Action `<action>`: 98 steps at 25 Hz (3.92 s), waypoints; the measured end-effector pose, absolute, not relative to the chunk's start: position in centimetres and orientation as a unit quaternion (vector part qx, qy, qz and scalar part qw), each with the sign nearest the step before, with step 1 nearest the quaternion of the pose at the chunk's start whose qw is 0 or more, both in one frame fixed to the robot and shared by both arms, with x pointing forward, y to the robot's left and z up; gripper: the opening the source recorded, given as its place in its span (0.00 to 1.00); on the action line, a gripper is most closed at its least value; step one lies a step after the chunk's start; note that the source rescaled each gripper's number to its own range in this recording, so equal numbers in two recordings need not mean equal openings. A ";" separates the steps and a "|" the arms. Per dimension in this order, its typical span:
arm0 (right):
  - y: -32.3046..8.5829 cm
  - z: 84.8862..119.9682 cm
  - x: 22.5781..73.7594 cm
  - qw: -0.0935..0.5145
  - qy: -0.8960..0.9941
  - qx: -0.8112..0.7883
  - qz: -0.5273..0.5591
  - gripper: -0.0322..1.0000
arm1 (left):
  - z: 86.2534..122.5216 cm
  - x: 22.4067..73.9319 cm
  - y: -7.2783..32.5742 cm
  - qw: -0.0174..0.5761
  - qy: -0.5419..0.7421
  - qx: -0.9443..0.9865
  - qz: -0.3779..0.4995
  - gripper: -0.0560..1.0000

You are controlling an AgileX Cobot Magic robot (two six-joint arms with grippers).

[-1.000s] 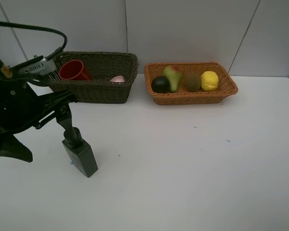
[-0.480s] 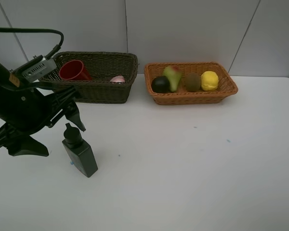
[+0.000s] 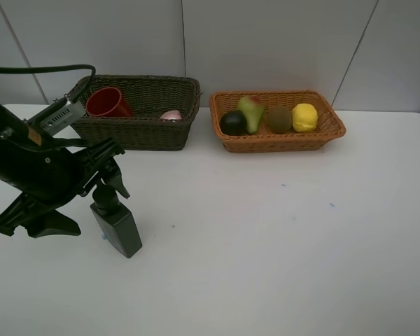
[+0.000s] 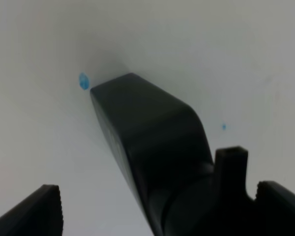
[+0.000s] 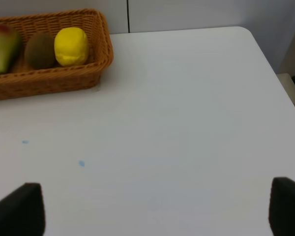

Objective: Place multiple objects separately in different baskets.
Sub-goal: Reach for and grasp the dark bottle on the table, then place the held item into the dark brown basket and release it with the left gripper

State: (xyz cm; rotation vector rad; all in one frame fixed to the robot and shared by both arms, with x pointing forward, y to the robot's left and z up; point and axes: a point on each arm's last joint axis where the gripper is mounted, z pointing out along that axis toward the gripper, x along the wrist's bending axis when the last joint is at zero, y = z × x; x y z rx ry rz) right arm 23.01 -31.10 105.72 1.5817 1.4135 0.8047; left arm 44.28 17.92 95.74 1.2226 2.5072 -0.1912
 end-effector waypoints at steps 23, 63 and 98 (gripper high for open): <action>-31.1 105.7 23.0 0.423 0.565 0.632 0.321 1.00 | 92.4 45.9 17.2 0.167 0.887 0.426 -0.058 0.99; -31.1 105.7 23.0 0.423 0.565 0.632 0.321 1.00 | 95.0 46.4 16.6 0.170 0.879 0.439 -0.073 0.50; -31.1 105.7 23.0 0.423 0.565 0.632 0.321 1.00 | 106.9 61.8 14.4 0.346 0.643 0.641 0.237 0.50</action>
